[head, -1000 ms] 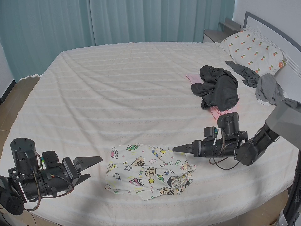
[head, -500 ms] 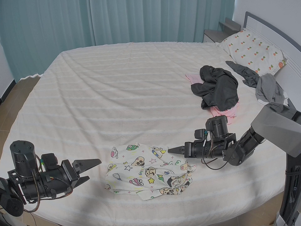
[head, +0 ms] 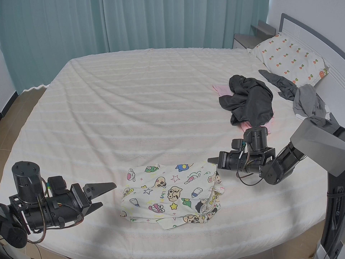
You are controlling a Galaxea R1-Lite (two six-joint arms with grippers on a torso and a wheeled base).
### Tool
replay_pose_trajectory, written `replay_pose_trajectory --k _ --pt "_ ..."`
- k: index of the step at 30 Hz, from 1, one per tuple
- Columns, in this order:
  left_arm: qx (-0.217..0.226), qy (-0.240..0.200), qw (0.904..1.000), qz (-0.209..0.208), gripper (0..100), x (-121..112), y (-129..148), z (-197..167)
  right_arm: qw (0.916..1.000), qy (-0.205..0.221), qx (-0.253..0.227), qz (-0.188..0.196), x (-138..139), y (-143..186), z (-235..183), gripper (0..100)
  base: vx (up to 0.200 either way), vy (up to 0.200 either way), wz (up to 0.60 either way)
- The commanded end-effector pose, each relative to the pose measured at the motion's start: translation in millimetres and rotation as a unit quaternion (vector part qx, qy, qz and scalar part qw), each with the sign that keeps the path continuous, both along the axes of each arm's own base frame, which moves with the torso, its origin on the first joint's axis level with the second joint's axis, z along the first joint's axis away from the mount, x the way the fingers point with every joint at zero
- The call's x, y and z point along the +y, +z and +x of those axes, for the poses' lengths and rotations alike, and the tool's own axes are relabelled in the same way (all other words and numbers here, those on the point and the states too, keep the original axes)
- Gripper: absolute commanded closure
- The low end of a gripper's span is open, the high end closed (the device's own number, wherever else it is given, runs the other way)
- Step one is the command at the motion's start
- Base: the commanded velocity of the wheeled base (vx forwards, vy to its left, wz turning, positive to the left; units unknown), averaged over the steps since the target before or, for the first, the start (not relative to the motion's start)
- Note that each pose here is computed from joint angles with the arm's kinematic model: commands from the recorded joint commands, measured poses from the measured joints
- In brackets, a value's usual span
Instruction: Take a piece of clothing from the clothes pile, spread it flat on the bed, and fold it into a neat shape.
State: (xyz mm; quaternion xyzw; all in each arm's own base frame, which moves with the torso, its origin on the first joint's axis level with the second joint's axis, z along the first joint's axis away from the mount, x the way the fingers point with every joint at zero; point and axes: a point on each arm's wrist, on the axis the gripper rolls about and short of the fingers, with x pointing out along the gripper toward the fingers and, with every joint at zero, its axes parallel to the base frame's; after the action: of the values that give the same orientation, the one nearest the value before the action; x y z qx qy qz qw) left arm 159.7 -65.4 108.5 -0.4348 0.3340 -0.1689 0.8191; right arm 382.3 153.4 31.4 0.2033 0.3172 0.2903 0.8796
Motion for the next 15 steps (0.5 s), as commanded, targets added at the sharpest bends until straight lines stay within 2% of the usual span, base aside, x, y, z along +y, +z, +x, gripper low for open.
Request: replay_pose_trajectory --k 1,14,15 --pt "0.003 0.0 1.0 0.001 0 0 -1 1 0.9996 -0.026 0.0 0.008 -9 -7 9 100 0.0 0.0 0.0" --pt "0.004 0.001 1.0 0.001 0 0 -1 0 0.9984 -0.056 0.0 0.004 -8 -19 26 100 0.0 0.0 0.0" --pt "0.004 0.001 1.0 0.001 0 0 -1 0 0.9984 -0.056 0.001 0.005 -9 -18 24 0 0.0 0.0 0.0"
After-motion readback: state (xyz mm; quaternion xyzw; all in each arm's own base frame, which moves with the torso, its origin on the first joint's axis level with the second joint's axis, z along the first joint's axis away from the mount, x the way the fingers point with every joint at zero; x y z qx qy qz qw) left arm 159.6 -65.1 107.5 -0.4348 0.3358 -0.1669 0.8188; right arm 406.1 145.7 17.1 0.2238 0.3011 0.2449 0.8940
